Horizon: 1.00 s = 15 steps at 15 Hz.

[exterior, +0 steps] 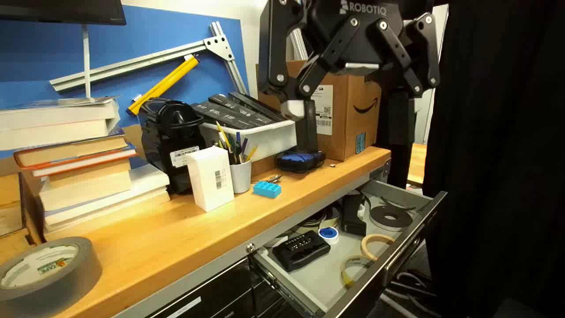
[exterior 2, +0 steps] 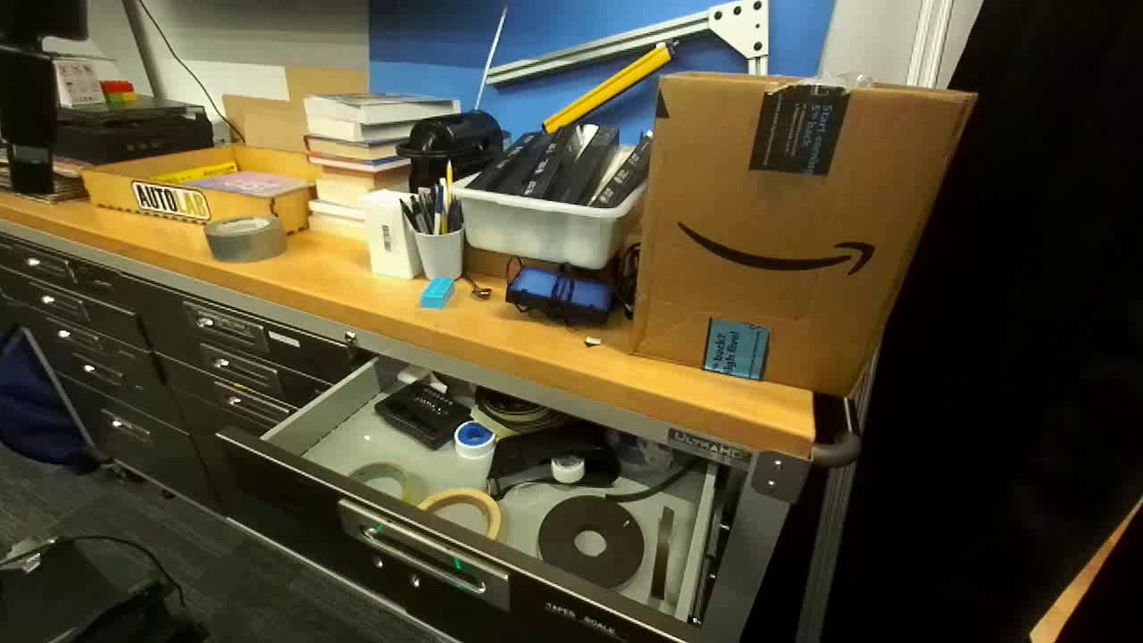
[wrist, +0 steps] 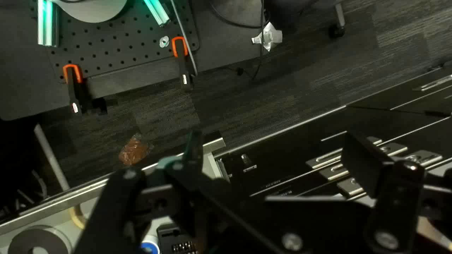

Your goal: Put the blue objects in the drawer and close it

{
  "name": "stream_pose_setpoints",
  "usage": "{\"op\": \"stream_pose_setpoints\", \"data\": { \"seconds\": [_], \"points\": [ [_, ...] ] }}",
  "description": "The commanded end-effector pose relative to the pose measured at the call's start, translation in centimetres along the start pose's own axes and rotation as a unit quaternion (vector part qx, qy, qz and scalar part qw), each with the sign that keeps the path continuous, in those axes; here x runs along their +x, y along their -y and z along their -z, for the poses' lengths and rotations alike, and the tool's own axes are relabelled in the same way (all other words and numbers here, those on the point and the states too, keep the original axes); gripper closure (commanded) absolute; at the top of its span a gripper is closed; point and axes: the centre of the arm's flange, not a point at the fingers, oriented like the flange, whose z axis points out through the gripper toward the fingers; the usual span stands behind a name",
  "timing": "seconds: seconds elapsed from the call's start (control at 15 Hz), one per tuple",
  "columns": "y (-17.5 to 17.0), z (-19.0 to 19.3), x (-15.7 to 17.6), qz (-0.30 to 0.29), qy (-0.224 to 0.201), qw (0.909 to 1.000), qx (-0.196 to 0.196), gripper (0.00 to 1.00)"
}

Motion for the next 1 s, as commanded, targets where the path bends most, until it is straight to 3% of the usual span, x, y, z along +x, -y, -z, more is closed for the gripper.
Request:
{"op": "stream_pose_setpoints", "data": {
  "seconds": [0.0, 0.67, 0.93],
  "points": [
    [0.0, 0.2, 0.0, 0.001, -0.002, 1.0000, 0.001, 0.00],
    [0.1, 0.6, -0.3, 0.002, -0.007, 1.0000, 0.003, 0.00],
    [2.6, 1.0, 6.2, -0.026, -0.051, 0.9982, 0.018, 0.00]
  ]
}}
